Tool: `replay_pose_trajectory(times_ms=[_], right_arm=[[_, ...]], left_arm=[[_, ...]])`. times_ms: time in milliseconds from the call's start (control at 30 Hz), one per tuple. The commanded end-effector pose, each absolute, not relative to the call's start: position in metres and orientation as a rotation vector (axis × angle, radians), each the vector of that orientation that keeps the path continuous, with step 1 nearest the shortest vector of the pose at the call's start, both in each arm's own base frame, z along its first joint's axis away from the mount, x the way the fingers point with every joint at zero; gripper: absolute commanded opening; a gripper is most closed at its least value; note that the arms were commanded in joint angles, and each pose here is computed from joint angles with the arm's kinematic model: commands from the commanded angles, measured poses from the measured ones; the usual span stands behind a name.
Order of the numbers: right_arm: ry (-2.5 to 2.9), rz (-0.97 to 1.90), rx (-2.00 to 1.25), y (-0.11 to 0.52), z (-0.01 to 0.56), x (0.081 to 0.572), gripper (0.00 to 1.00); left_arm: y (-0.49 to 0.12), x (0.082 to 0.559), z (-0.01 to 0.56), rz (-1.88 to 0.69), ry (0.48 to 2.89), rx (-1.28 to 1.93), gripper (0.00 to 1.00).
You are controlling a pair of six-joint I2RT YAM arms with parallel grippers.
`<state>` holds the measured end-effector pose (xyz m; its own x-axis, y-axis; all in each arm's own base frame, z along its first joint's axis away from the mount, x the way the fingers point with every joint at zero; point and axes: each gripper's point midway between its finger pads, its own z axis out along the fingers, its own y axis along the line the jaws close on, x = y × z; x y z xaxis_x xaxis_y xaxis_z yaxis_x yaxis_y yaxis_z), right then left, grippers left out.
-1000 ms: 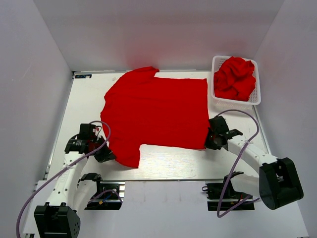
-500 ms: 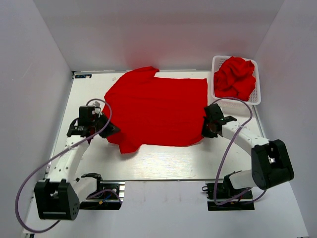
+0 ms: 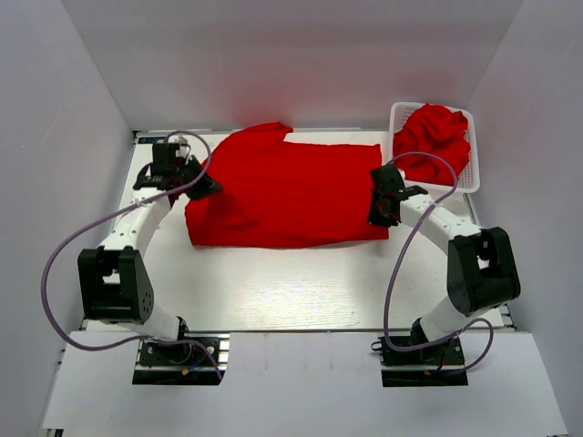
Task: Fold and stack the t-shirts
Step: Fold the flattened tshirt in 1/3 of the way
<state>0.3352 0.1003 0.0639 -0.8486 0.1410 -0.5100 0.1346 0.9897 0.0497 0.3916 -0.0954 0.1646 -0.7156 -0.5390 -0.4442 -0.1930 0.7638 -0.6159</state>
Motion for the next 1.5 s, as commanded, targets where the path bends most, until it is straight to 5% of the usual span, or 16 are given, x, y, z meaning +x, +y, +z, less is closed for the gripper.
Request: replay_pose_trajectory(times_ms=[0, 1133, 1233, 1333, 1367, 1400, 1467], right_arm=[[2.551, -0.028, 0.191, 0.093, 0.082, 0.354, 0.00], [2.577, -0.031, 0.219, 0.075, 0.067, 0.428, 0.00], [2.578, -0.034, 0.219, 0.076, 0.066, 0.434, 0.12], [2.574, -0.047, 0.200, 0.075, 0.066, 0.439, 0.33], [2.569, -0.051, 0.195, 0.074, 0.069, 0.441, 0.39], [2.568, -0.065, 0.187, 0.071, 0.072, 0.443, 0.61], [2.555, -0.059, 0.177, 0.074, 0.079, 0.445, 0.73]], left_arm=[[-0.093, 0.417, 0.187, -0.693, 2.274, -0.496, 0.00], [-0.109, 0.555, 0.161, -0.736, 2.199, -0.205, 0.00], [-0.107, 0.571, 0.150, -0.710, 2.225, -0.189, 0.00], [-0.109, 0.588, 0.156, -0.703, 2.197, -0.137, 0.61], [-0.108, 0.590, 0.138, -0.696, 2.240, -0.134, 0.99], [-0.104, 0.602, 0.155, -0.656, 2.207, -0.126, 1.00], [-0.097, 0.603, 0.149, -0.604, 2.260, -0.133, 1.00]])
